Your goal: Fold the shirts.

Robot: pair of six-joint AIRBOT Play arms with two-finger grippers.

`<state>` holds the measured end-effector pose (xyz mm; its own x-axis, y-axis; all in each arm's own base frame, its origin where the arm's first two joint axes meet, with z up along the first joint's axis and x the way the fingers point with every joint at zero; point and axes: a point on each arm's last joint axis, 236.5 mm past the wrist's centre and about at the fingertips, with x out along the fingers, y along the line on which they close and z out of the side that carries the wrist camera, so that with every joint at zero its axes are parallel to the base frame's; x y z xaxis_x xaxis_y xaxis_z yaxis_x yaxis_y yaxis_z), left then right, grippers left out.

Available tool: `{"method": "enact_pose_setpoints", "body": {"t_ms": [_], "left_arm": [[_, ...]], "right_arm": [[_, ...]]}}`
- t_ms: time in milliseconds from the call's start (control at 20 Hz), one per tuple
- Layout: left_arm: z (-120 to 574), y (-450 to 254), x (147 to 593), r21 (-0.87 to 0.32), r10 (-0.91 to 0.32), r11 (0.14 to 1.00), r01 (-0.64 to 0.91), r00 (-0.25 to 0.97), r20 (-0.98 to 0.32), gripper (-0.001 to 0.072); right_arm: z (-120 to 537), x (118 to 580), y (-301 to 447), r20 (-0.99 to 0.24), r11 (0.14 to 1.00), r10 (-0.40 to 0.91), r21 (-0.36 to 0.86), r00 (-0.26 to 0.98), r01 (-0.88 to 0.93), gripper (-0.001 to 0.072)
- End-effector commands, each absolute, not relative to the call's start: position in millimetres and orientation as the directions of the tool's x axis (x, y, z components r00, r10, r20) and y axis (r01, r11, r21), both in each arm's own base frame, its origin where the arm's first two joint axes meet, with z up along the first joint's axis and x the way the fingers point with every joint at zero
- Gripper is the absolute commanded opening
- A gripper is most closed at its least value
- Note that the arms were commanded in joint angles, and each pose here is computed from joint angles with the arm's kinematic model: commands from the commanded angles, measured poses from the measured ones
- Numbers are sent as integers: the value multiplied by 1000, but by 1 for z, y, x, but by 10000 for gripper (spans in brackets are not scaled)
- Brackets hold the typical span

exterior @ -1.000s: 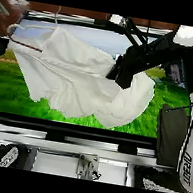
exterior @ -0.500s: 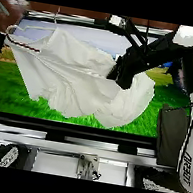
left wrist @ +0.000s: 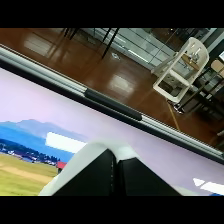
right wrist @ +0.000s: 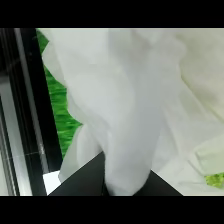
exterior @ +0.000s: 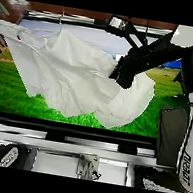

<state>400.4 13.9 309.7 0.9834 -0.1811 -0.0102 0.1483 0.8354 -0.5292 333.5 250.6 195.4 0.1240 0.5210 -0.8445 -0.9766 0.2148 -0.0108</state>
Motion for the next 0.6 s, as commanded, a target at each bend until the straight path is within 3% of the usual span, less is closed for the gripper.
{"method": "enact_pose_setpoints", "body": {"t_ms": [0, 150, 350, 450, 550], "left_arm": [[351, -27, 387, -531, -302, 796, 291, 951, 69, 41], [406, -73, 369, -443, -399, 785, 434, 900, 175, 41], [461, -131, 325, -291, -558, 735, 612, 790, 253, 41], [443, -155, 313, -276, -648, 691, 669, 741, 173, 40], [400, -153, 320, -261, -639, 744, 615, 769, -10, 40]], "right_arm": [[185, 328, 268, -850, 225, 518, 32, 92, -974, 53], [174, 327, 285, -863, 275, 497, 56, 92, -960, 53], [188, 357, 274, -833, 485, 518, 96, 196, -869, 54], [211, 366, 273, -782, 539, 578, 152, 232, -828, 53], [239, 366, 271, -734, 552, 628, 183, 260, -814, 53]]}}
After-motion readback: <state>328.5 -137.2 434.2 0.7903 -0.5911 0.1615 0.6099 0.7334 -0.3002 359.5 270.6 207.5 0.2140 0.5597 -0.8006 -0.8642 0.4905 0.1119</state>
